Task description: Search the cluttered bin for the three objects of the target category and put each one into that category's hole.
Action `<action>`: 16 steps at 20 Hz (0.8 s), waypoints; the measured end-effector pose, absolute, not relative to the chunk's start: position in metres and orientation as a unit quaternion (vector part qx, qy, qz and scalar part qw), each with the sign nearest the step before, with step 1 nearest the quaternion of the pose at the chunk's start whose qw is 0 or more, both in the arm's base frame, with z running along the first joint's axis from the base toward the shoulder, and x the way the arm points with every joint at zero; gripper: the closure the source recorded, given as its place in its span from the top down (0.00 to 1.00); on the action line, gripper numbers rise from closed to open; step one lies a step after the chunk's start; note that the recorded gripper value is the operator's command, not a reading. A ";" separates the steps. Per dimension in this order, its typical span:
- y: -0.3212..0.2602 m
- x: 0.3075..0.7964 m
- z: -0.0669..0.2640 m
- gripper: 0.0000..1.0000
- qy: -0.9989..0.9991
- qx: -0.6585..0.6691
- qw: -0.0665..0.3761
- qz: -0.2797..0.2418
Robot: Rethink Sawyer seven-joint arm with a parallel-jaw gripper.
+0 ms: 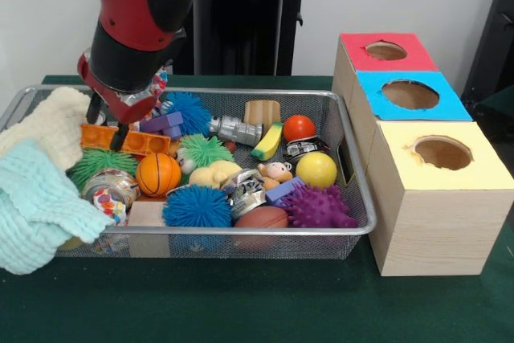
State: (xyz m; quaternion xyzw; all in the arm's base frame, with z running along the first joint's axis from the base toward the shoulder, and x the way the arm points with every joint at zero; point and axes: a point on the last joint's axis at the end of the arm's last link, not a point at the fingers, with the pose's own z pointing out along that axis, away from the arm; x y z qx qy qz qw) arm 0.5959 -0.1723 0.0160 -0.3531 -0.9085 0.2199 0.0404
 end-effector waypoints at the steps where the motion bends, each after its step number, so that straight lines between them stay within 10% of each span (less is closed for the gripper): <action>1: -0.173 0.591 0.015 1.00 -0.906 -0.357 0.052 0.222; 7: -0.184 0.553 0.004 1.00 -0.878 -0.386 0.151 0.239; 16: -0.190 0.540 -0.002 1.00 -0.863 -0.404 0.188 0.236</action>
